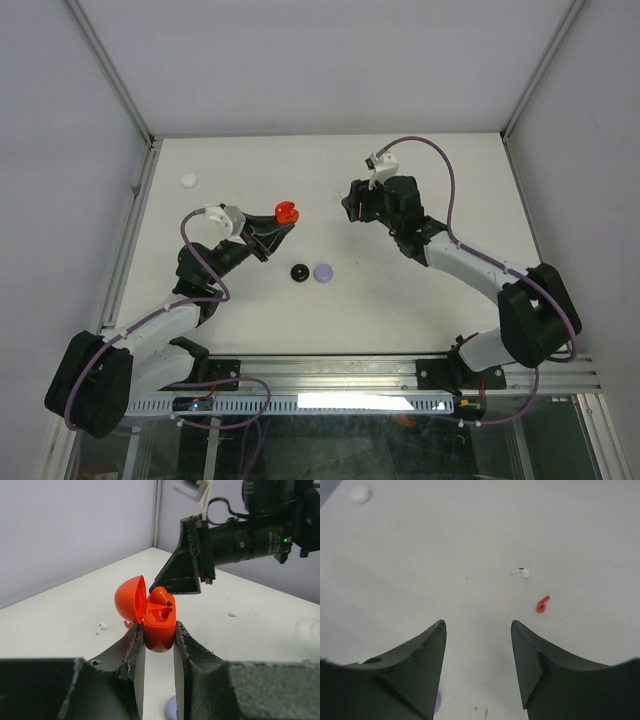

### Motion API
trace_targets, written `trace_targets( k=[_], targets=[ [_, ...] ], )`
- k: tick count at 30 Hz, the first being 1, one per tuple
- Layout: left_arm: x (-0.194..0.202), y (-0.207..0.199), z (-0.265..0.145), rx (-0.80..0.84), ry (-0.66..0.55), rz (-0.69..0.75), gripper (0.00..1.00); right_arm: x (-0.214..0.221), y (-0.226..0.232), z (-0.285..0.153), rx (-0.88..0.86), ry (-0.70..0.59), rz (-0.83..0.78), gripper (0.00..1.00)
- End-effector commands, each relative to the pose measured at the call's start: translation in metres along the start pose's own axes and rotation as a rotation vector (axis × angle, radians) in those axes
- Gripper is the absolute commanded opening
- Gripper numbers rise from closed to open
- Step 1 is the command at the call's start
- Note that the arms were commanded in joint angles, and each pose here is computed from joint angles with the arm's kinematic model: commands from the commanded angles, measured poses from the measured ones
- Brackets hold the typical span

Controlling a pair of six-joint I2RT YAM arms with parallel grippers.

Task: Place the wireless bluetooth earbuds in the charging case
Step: Move the earbud to the center of the board.

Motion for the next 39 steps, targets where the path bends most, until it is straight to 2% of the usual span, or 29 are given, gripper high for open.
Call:
trace_targets(
  k=[1, 10, 22, 31, 35, 39],
  targets=[
    [-0.025, 0.008, 0.007, -0.032, -0.057, 0.06, 0.0, -0.006, -0.032, 0.026, 0.134, 0.009, 0.007, 0.57],
    [-0.026, 0.012, 0.006, -0.056, -0.049, 0.073, 0.0, 0.044, -0.082, 0.084, 0.285, 0.165, 0.036, 0.52],
    [-0.027, 0.013, 0.006, -0.063, -0.043, 0.075, 0.0, 0.085, -0.098, 0.122, 0.312, 0.283, 0.047, 0.45],
    [-0.027, 0.013, 0.007, -0.062, -0.039, 0.076, 0.0, 0.112, -0.105, 0.12, 0.339, 0.363, 0.053, 0.33],
    [-0.027, 0.013, 0.007, -0.062, -0.038, 0.076, 0.0, 0.119, -0.102, 0.109, 0.33, 0.398, 0.043, 0.23],
    [-0.027, 0.013, 0.007, -0.056, -0.038, 0.075, 0.0, 0.124, -0.09, 0.09, 0.289, 0.429, 0.051, 0.19]
  ],
)
Point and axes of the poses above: each gripper's point midway between its finger pads, its own z axis out along the fingers, its own y axis along the line the jaws close on, x = y × z, the point moved 2 cm from there along -z, back along the fingers, and after that the axes turned 1 degree about z, right-handed, at the moved point
